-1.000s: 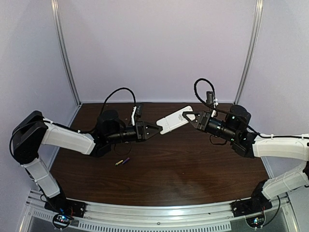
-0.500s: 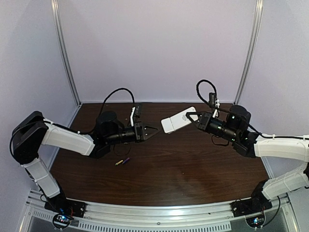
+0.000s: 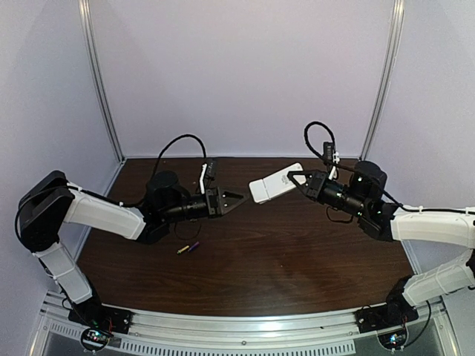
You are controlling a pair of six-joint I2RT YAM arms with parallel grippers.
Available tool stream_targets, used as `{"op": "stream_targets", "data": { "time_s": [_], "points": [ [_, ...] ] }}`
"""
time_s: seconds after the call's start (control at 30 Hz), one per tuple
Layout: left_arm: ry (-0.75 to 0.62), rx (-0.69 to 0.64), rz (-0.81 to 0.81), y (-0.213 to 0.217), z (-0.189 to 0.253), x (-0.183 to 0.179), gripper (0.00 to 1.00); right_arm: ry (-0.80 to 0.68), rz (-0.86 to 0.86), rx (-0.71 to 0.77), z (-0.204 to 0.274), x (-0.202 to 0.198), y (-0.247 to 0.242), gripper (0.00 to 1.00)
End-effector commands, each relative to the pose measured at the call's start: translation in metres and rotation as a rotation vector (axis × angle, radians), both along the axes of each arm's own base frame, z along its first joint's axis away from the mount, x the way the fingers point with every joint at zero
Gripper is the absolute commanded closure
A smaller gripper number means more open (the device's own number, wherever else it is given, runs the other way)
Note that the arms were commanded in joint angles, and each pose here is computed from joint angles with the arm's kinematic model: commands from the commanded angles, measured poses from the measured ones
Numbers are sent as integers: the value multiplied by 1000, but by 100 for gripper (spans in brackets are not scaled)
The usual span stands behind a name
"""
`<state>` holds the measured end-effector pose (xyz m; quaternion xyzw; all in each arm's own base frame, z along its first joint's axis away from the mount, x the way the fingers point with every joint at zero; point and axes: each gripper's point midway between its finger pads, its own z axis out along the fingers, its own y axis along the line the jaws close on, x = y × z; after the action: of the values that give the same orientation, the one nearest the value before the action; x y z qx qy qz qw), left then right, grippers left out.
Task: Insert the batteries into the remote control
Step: Remove the battery cover from the remote control.
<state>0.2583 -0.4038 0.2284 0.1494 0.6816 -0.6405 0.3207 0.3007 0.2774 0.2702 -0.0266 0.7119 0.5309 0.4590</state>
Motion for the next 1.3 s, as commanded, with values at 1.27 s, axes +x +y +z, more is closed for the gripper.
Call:
{"op": "stream_targets", "data": {
  "time_s": [1.27],
  "points": [
    [-72,-11,-2,-22,23,15,79,-18,-26,-21,-2,2,-4,100]
  ]
}}
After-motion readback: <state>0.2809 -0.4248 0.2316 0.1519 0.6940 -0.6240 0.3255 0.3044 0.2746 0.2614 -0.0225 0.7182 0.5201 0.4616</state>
